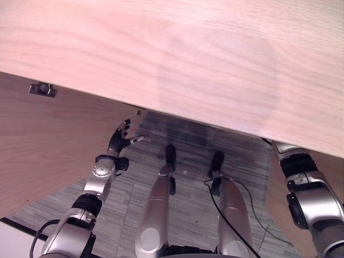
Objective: Put the empty folder in the office cabinet
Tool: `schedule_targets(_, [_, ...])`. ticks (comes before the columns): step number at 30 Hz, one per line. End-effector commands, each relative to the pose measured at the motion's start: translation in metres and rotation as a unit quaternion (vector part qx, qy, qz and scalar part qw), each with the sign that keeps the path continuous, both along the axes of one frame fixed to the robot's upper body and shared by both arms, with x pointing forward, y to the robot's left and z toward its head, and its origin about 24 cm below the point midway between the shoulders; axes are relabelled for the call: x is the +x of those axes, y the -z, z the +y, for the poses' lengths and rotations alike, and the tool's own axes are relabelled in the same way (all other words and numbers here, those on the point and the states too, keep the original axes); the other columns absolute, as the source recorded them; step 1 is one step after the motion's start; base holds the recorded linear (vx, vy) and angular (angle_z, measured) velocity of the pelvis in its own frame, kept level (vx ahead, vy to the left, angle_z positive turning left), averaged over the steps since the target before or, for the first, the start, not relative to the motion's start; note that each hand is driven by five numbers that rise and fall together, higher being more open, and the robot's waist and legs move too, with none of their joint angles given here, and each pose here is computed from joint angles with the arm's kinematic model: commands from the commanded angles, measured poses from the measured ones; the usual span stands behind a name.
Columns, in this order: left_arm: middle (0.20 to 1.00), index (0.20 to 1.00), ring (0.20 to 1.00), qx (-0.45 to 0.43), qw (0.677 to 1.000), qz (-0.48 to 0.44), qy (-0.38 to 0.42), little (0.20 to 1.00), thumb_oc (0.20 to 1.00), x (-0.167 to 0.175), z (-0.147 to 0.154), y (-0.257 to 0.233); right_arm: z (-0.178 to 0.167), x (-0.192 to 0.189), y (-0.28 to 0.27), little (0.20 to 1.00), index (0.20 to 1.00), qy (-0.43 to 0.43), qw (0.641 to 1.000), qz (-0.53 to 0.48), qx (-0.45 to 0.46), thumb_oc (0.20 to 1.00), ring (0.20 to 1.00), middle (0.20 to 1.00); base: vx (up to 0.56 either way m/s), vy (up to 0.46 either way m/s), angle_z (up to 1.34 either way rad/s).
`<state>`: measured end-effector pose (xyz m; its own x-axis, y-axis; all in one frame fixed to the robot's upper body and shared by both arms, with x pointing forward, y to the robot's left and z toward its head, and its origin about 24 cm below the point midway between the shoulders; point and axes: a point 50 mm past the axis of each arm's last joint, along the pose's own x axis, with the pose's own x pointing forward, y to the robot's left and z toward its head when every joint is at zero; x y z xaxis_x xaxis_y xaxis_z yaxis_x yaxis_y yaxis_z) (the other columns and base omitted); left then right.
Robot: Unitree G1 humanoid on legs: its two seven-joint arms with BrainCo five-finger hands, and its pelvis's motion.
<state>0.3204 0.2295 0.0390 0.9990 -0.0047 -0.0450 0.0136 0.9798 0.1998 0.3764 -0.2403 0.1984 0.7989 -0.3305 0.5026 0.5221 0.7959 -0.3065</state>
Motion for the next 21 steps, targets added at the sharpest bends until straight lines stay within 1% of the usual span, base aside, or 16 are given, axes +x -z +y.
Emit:
schedule_targets(1, [1.0, 1.0, 1.0, -0.008, 1.0, -0.003, -0.014, 1.0, 1.0, -0.014, 0.012, 0.007, -0.008, -0.001, 0.002, 0.2, 0.2, -0.004, 1.0, 0.003, 0.011, 0.2, 0.2, 0.2, 0.0, 0.0, 0.0])
schedule_targets(11, [1.0, 1.0, 1.0, -0.023, 1.0, -0.005, -0.01, 1.0, 1.0, -0.016, 0.018, 0.004, -0.023, 0.013, 0.013, 0.2, 0.2, 0.018, 0.996, 0.082, 0.026, 0.2, 0.2, 0.2, 0.0, -0.002, 0.05])
schedule_targets(17, [1.0, 1.0, 1.0, -0.034, 0.999, -0.011, -0.005, 1.0, 1.0, -0.017, 0.017, 0.002, -0.034, 0.015, 0.01, 0.2, 0.2, 0.038, 0.994, 0.1, 0.035, 0.2, 0.2, 0.2, 0.05, -0.013, 0.07])
schedule_targets(19, [1.0, 1.0, 1.0, -0.034, 0.999, -0.009, 0.006, 1.0, 1.0, -0.019, 0.016, 0.002, -0.047, 0.015, -0.001, 0.2, 0.2, 0.058, 0.993, 0.099, 0.036, 0.2, 0.2, 0.2, 0.01, -0.004, 0.05])
schedule_targets(21, [1.0, 1.0, 1.0, -0.033, 0.999, -0.008, 0.01, 1.0, 1.0, -0.019, 0.015, 0.002, -0.052, 0.014, -0.008, 0.2, 0.2, 0.065, 0.993, 0.096, 0.036, 0.2, 0.2, 0.2, 0.01, 0.0, 0.02])
